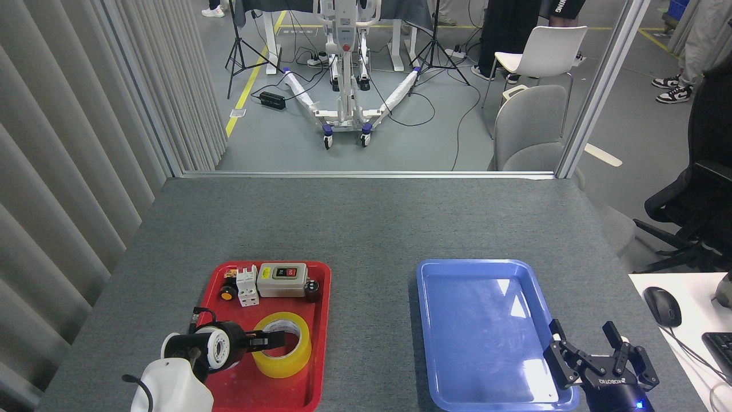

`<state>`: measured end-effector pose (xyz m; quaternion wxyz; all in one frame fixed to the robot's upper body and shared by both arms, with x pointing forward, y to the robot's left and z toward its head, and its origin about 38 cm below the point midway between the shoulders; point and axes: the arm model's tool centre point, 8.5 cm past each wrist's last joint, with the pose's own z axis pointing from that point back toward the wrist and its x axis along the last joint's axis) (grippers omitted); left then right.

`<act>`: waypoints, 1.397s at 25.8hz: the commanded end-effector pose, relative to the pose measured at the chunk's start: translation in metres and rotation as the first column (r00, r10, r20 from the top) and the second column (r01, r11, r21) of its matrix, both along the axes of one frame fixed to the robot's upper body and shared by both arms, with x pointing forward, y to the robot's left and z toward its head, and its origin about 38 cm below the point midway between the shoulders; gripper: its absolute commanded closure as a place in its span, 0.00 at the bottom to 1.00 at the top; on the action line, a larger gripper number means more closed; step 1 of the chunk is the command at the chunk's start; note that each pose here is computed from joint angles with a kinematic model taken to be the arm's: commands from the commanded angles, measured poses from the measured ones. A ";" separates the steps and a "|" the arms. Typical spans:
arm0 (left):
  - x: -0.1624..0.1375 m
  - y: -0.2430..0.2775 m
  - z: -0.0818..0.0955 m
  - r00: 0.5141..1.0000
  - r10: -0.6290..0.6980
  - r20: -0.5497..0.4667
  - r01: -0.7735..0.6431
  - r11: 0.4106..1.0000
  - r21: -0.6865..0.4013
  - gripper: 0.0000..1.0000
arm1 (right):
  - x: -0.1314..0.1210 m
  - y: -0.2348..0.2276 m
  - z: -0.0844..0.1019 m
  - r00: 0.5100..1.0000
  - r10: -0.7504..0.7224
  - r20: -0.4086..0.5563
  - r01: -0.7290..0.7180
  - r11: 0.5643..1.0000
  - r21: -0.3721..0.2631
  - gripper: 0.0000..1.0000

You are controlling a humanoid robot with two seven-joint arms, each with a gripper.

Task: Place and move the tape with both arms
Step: 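Grasp the yellow tape roll with the left gripper, then lift the tape and carry it toward the blue tray with the left gripper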

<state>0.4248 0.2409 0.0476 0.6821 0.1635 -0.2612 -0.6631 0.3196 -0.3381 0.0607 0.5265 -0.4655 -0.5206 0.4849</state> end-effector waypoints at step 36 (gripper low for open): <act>-0.008 0.019 0.030 0.989 0.057 0.137 -0.054 0.998 -0.024 1.00 | 0.000 0.003 -0.002 1.000 0.007 -0.010 -0.007 1.000 0.001 0.00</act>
